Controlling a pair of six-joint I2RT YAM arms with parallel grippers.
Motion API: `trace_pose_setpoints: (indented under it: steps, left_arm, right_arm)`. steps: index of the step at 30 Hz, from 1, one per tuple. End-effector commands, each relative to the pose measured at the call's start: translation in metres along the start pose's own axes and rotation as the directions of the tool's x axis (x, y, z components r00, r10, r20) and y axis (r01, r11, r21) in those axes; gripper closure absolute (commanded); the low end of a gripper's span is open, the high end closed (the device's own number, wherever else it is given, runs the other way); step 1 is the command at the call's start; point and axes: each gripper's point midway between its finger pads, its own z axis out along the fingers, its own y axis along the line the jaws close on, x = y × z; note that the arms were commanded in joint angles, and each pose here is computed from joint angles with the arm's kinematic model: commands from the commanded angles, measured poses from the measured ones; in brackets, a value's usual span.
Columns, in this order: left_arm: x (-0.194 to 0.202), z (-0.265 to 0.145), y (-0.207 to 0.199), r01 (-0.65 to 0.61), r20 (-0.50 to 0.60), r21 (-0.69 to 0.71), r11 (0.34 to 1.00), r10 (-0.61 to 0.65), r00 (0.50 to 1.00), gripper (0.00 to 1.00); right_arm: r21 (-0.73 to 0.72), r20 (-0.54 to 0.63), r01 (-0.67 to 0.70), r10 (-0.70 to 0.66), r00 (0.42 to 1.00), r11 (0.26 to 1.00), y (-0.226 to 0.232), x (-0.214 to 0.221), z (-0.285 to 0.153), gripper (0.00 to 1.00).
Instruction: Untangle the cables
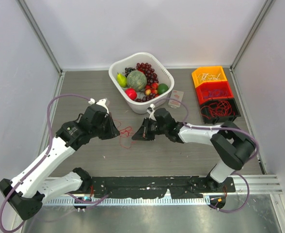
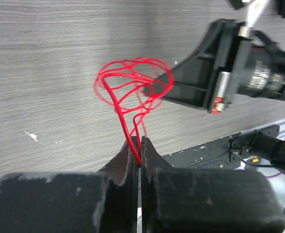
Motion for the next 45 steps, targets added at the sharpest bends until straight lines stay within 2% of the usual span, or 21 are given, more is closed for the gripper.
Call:
trace_pose_setpoints:
  steps: [1, 5, 7, 13, 17, 19, 21, 25, 29, 31, 35, 39, 41, 43, 45]
  left_arm:
    - [0.01, 0.016, 0.031, -0.015, -0.072, -0.121, 0.993, 0.006, 0.997, 1.0]
    - [0.032, 0.045, 0.052, -0.05, -0.251, -0.178, 0.983, 0.004, 0.968, 1.0]
    - [0.038, 0.062, 0.052, -0.068, -0.304, -0.152, 0.986, 0.019, 0.953, 0.94]
    - [0.05, 0.093, 0.054, -0.059, -0.387, -0.137, 0.989, 0.002, 0.922, 0.63]
    - [0.055, 0.096, 0.058, -0.039, -0.38, -0.154, 0.987, -0.022, 0.925, 0.35]
    - [0.057, 0.097, 0.059, -0.045, -0.373, -0.138, 0.989, -0.01, 0.928, 0.3]
    - [0.057, 0.101, 0.058, -0.055, -0.367, -0.119, 0.991, 0.008, 0.93, 0.32]
    - [0.049, 0.111, 0.052, -0.089, -0.345, -0.078, 0.993, 0.057, 0.937, 0.44]
    - [0.038, 0.124, 0.051, -0.184, -0.343, -0.087, 0.979, 0.144, 0.928, 0.57]
    - [0.033, 0.129, 0.053, -0.235, -0.354, -0.11, 0.966, 0.183, 0.917, 0.58]
    - [0.032, 0.137, 0.059, -0.298, -0.401, -0.138, 0.945, 0.222, 0.889, 0.49]
    - [0.031, 0.146, 0.051, -0.326, -0.405, -0.094, 0.941, 0.263, 0.876, 0.46]
    - [0.031, 0.151, 0.045, -0.333, -0.406, -0.073, 0.94, 0.277, 0.871, 0.48]
    - [0.03, 0.156, 0.04, -0.341, -0.401, -0.063, 0.938, 0.289, 0.87, 0.56]
    - [0.031, 0.161, 0.035, -0.346, -0.407, -0.055, 0.937, 0.295, 0.865, 0.6]
  right_arm:
    - [0.282, 0.021, 0.148, -0.16, 0.987, 0.948, -0.016, -0.013, -0.037, 0.99]
    - [0.39, -0.008, 0.175, -0.186, 0.982, 0.904, -0.03, -0.009, -0.056, 0.99]
    - [0.406, -0.001, 0.17, -0.186, 0.982, 0.898, -0.033, -0.009, -0.058, 0.99]
    - [0.413, 0.056, 0.137, -0.176, 0.983, 0.9, -0.043, -0.021, -0.043, 0.99]
    - [0.431, 0.073, 0.151, -0.201, 0.977, 0.89, -0.041, -0.03, -0.043, 0.99]
    - [0.431, 0.082, 0.146, -0.199, 0.976, 0.891, -0.041, -0.033, -0.044, 0.99]
    - [0.437, 0.096, 0.136, -0.196, 0.976, 0.889, -0.043, -0.034, -0.048, 0.99]
    - [0.433, 0.12, 0.111, -0.179, 0.977, 0.894, -0.047, -0.041, -0.058, 0.99]
    - [0.43, 0.123, 0.1, -0.168, 0.978, 0.897, -0.05, -0.043, -0.062, 0.99]
    - [0.422, 0.124, 0.1, -0.167, 0.978, 0.901, -0.049, -0.043, -0.061, 0.99]
    - [0.408, 0.13, 0.097, -0.163, 0.978, 0.908, -0.045, -0.045, -0.06, 0.99]
    - [0.397, 0.128, 0.096, -0.159, 0.979, 0.913, -0.043, -0.044, -0.058, 0.99]
    - [0.394, 0.125, 0.103, -0.165, 0.978, 0.913, -0.043, -0.044, -0.058, 0.99]
    - [0.397, 0.125, 0.106, -0.168, 0.978, 0.912, -0.044, -0.045, -0.058, 0.99]
    - [0.395, 0.118, 0.103, -0.161, 0.98, 0.913, -0.043, -0.044, -0.057, 0.99]
